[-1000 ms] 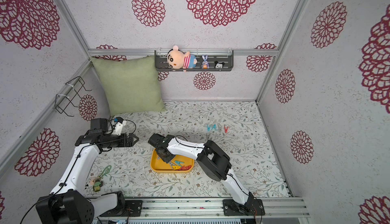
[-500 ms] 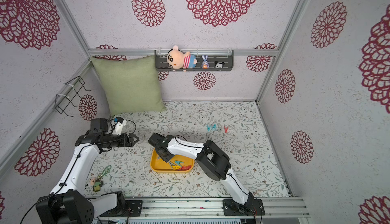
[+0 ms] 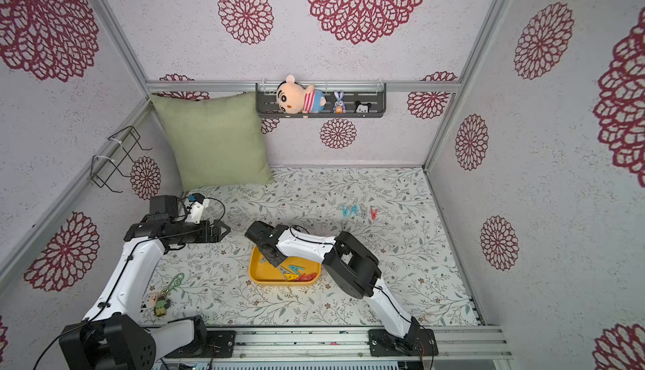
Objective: Take the clothespins out of the storage box
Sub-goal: Pick up the clothespin from the storage box.
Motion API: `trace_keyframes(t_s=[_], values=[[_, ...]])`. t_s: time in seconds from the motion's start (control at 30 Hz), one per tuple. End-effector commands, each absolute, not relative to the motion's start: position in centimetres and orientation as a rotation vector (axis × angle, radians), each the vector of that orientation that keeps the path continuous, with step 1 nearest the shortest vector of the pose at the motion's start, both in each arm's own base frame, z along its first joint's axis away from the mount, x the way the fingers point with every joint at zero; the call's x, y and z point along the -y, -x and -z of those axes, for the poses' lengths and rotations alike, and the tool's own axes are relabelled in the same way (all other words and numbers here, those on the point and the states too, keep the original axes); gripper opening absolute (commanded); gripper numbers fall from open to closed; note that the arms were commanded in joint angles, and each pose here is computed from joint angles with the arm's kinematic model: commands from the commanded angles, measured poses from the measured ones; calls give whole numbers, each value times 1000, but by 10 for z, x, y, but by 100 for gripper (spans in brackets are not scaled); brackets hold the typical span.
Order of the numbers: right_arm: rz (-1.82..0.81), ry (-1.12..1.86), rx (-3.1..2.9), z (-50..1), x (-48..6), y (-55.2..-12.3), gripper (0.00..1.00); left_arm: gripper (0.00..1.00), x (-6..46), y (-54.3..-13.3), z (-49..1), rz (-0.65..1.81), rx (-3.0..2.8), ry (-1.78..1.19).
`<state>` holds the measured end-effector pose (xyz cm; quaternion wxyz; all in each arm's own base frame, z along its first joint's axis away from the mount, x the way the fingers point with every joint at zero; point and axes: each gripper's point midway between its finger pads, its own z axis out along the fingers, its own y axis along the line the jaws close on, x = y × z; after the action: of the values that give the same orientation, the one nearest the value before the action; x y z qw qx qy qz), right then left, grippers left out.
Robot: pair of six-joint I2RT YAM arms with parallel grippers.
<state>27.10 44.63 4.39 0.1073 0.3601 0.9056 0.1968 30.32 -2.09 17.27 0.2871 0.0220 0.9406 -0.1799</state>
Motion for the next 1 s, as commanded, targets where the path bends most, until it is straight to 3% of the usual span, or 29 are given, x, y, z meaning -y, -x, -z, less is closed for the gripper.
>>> trace_keyframes(t_s=[0.0, 0.73, 0.97], values=[[-490, -1102, -2706, -22, -438, -257, 23, 97, 18, -309, -183, 476, -2476, -63], [-457, -1091, -2754, -6, -434, -236, 22, 98, 17, -310, -183, 469, -2472, -62], [-460, -1083, -2756, -9, -434, -235, 12, 97, 17, -310, -183, 466, -2474, -62]])
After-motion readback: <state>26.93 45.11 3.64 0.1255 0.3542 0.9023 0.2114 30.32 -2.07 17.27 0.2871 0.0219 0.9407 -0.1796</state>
